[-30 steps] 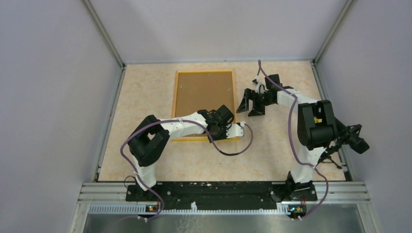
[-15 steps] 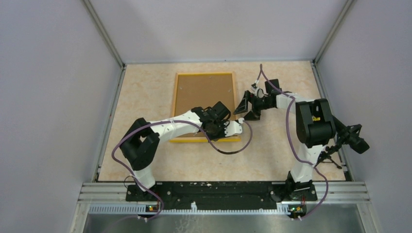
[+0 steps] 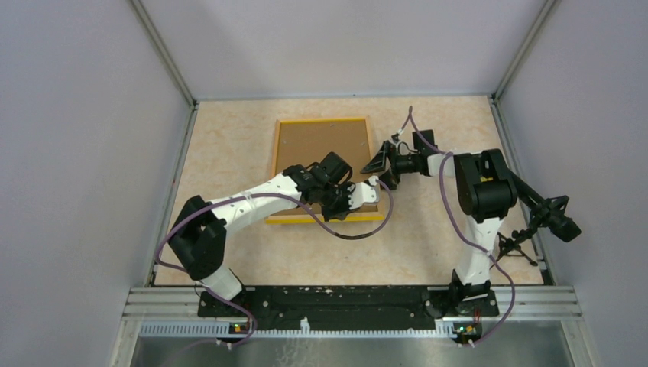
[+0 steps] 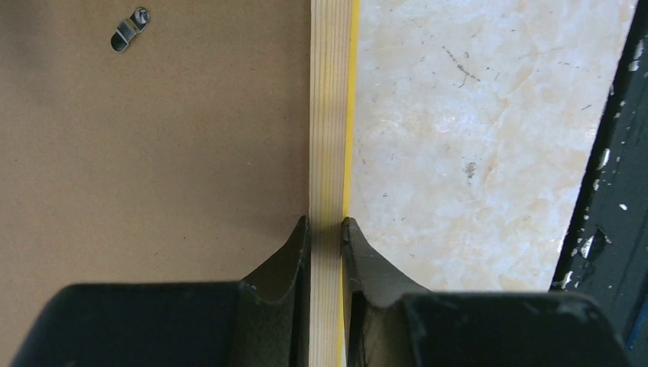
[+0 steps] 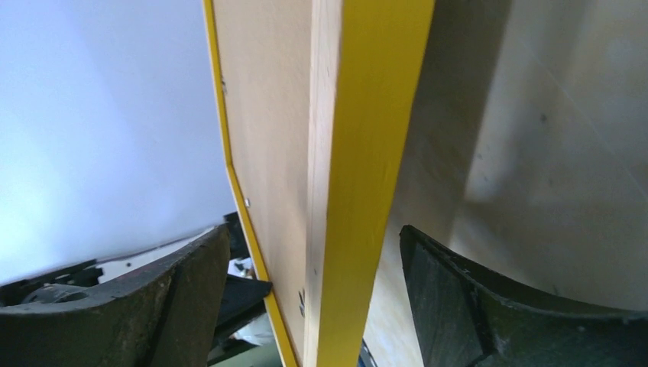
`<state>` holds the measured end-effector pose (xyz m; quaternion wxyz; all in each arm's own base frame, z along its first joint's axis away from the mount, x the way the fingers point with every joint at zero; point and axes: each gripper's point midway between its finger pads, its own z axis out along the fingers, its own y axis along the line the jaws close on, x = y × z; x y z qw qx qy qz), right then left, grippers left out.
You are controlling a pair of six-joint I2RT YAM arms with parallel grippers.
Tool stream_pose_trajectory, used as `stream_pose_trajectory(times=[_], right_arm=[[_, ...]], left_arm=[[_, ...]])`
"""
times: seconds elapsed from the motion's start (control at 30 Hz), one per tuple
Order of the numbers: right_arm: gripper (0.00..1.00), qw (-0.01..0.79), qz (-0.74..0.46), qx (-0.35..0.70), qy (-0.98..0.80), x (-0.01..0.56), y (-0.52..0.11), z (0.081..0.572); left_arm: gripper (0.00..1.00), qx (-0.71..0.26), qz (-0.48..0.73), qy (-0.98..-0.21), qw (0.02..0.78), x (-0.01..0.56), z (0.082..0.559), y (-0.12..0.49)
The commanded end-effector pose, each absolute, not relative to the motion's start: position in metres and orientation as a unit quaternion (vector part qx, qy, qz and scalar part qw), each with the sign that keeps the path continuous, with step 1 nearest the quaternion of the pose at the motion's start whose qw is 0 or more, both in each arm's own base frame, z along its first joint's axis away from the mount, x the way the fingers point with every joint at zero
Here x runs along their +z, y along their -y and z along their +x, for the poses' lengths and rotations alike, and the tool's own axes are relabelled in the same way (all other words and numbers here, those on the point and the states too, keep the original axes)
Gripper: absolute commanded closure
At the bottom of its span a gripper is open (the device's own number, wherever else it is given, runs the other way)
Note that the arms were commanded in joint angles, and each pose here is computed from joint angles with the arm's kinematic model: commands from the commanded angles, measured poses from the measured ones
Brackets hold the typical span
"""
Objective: Take the photo out of the frame
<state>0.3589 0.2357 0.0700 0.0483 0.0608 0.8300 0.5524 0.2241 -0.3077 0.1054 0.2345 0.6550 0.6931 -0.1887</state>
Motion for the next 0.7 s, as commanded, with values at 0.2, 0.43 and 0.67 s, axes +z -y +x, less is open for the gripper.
stream_pose_trajectory(times=[0.2,0.43,0.67], right_arm=[[0.35,0.021,0.067,0.624,-0.778,0.088,-0.263,0.361],[0.49,-0.005,0.084,0.632,-0.771,0.082,-0.27,0.351],[0.59,-0.013,0.083,0.635,-0.768,0.08,-0.277,0.35]], left_arm=[[1.0,-0.234,0.665,-0.646,0.292,0.136,0.217,0.322],[1.0,-0.241,0.66,-0.649,0.291,0.132,0.216,0.324],[1.0,-0.246,0.66,-0.646,0.294,0.132,0.216,0.326]])
